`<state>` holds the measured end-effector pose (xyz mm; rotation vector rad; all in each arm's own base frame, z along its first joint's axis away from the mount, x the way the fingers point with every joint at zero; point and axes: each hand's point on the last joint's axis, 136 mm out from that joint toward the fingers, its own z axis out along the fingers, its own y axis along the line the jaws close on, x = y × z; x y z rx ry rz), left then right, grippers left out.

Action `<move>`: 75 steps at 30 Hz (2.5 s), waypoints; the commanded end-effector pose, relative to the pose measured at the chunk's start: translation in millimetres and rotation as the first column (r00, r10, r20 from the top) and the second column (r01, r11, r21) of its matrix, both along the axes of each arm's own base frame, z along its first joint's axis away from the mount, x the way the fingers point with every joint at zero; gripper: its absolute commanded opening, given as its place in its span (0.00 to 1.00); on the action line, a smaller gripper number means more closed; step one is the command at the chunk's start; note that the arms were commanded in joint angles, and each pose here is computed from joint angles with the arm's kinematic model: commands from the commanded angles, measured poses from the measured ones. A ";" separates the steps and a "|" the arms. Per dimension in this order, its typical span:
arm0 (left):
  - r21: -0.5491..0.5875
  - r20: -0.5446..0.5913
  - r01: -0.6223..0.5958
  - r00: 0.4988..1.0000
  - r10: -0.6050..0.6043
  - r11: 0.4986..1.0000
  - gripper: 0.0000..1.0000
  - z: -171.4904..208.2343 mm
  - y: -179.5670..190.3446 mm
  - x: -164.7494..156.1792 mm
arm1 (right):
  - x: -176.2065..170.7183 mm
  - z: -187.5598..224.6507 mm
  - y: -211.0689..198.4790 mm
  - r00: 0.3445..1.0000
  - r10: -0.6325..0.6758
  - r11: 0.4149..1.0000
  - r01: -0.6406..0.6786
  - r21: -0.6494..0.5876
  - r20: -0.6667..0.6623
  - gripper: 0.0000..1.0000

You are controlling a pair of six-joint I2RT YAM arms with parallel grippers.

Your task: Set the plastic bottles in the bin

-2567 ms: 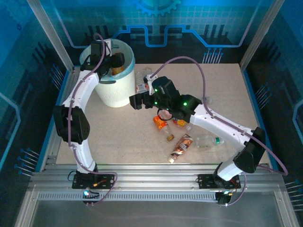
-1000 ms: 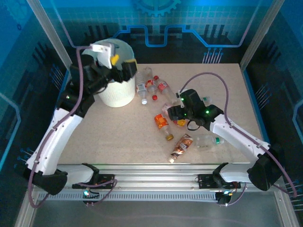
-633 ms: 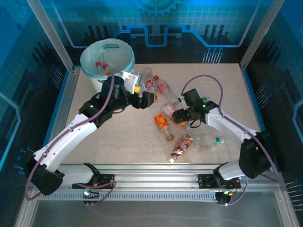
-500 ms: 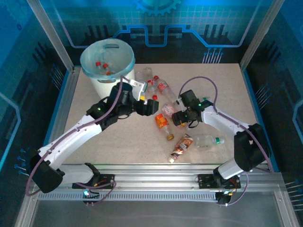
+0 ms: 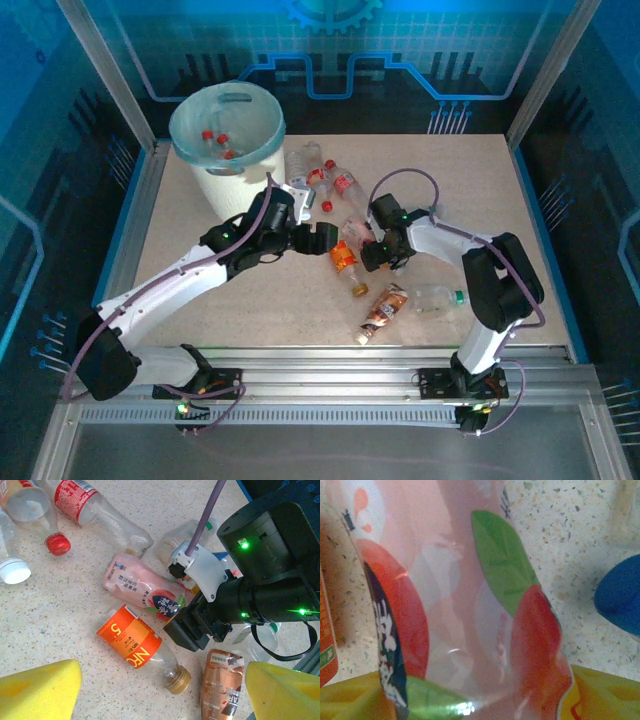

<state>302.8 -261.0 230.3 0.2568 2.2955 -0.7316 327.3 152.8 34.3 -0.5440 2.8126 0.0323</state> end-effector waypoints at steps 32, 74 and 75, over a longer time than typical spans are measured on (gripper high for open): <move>-0.194 0.147 -0.173 0.968 0.203 0.966 0.95 59.8 17.5 18.8 | -26.9 145.1 37.7 0.955 0.020 0.886 -0.154 0.438 0.296 0.62; -0.471 0.011 -0.067 0.997 0.082 0.880 0.99 65.7 -19.5 11.3 | -63.7 197.1 81.8 0.885 0.122 0.756 -0.376 0.536 0.449 0.59; -0.471 0.009 -0.066 0.997 0.079 0.880 0.99 64.8 -20.0 11.3 | -62.6 196.2 80.8 0.888 0.118 0.761 -0.368 0.535 0.444 0.59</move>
